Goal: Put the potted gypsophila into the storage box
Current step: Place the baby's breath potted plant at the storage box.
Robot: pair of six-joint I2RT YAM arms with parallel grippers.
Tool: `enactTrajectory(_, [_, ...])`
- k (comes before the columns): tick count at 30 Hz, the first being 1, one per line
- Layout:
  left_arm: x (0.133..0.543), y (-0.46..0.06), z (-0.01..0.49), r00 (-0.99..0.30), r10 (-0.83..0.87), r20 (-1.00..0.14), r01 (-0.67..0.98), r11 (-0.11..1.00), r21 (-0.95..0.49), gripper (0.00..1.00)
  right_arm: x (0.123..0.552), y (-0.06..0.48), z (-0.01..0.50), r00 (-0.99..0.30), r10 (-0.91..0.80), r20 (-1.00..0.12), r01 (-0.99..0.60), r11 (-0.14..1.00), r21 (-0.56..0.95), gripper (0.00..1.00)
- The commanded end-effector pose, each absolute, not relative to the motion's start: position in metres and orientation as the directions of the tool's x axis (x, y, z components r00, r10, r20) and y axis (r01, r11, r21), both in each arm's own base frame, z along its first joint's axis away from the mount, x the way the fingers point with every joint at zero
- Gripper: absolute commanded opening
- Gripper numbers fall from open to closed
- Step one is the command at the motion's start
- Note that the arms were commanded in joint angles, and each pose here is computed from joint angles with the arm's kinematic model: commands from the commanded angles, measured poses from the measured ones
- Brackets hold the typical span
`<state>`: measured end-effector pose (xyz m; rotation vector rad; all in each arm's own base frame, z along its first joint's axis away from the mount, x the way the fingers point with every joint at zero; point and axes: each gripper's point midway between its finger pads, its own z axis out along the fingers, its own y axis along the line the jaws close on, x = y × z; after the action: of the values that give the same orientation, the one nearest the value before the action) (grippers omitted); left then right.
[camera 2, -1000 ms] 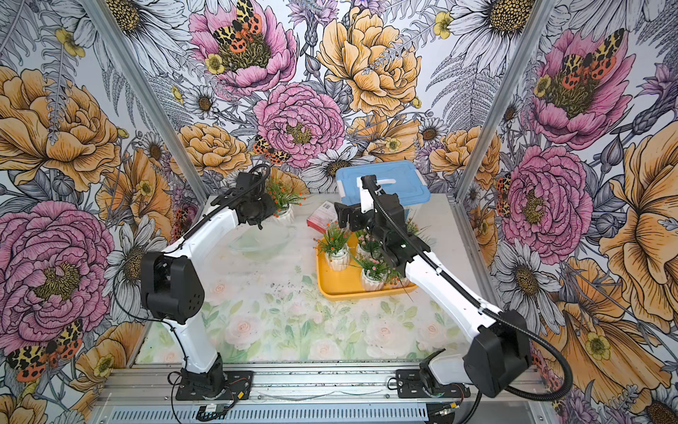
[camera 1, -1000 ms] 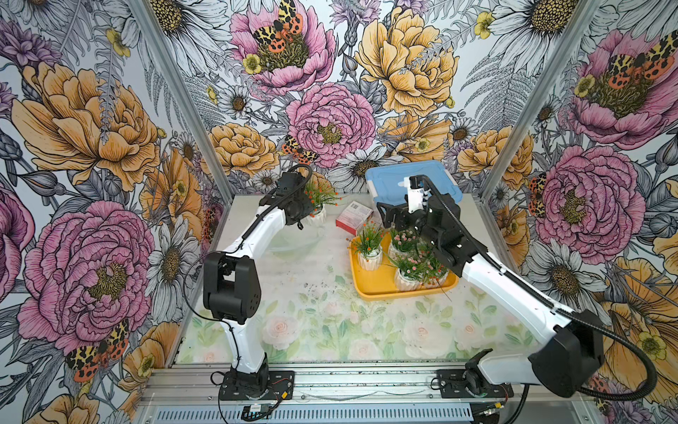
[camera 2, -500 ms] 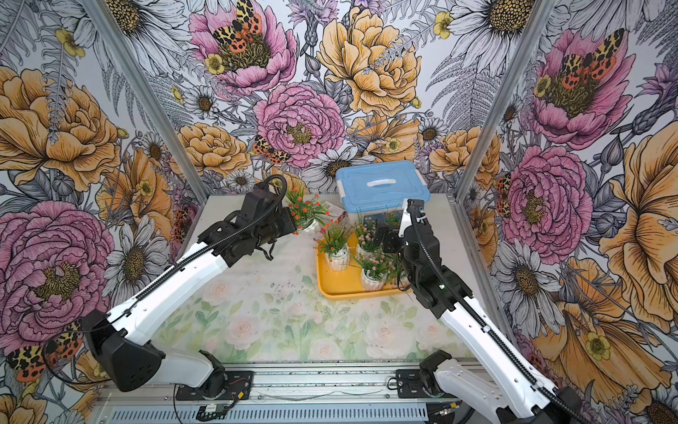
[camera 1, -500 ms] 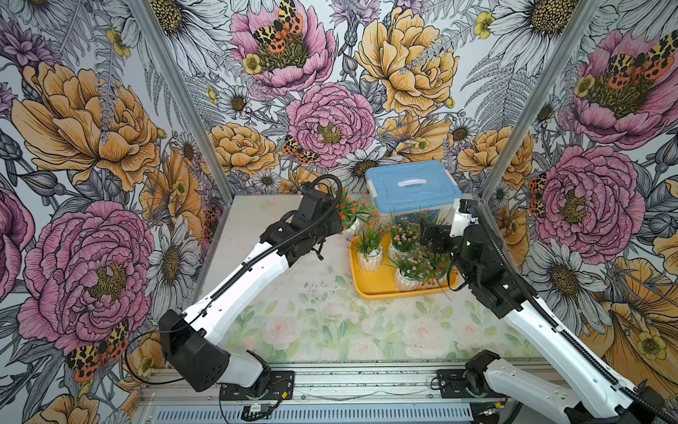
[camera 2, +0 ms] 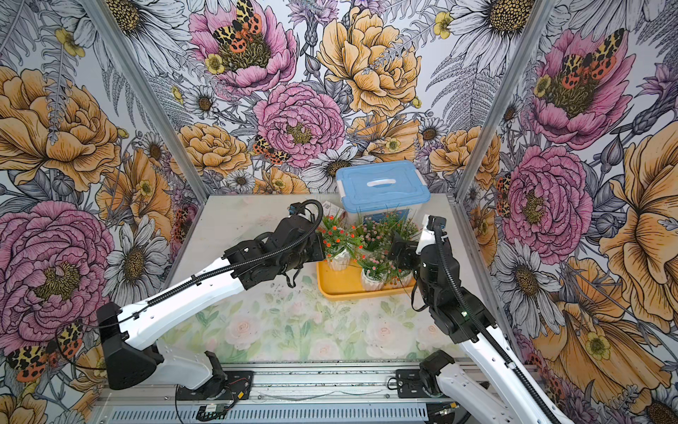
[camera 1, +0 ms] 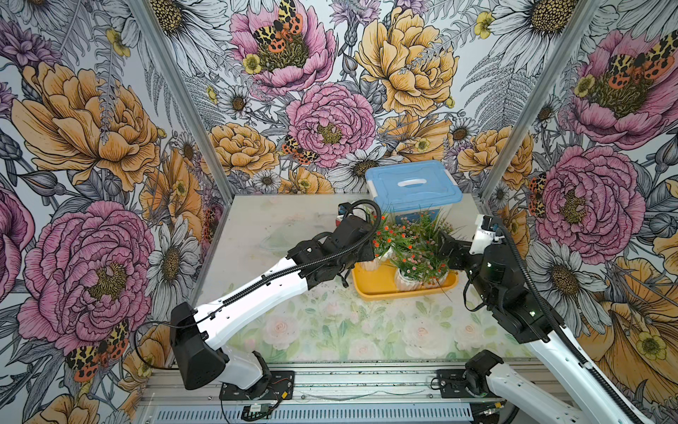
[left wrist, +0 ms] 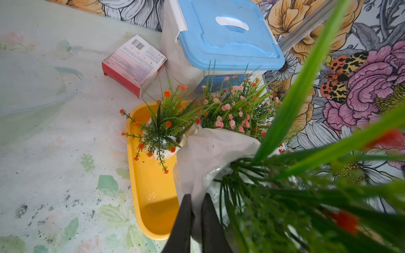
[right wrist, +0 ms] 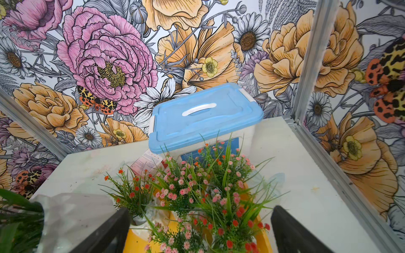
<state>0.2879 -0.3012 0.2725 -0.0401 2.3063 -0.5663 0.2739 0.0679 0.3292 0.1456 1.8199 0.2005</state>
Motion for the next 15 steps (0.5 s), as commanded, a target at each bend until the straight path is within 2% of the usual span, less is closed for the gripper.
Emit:
enactTrajectory(1, [0.288, -0.324, 0.263, -0.732, -0.234, -0.640, 0.137, 0.869, -0.475, 0.00, 0.268, 0.056, 0.324, -0.257, 0.219, -0.941, 0.044, 0.976, 0.215, 0.99])
enactTrajectory(15, [0.290, -0.334, 0.192, -0.818, -0.163, -0.552, 0.098, 0.905, -0.413, 0.00, 0.278, 0.048, 0.326, -0.256, 0.169, -0.952, 0.110, 0.983, 0.145, 0.99])
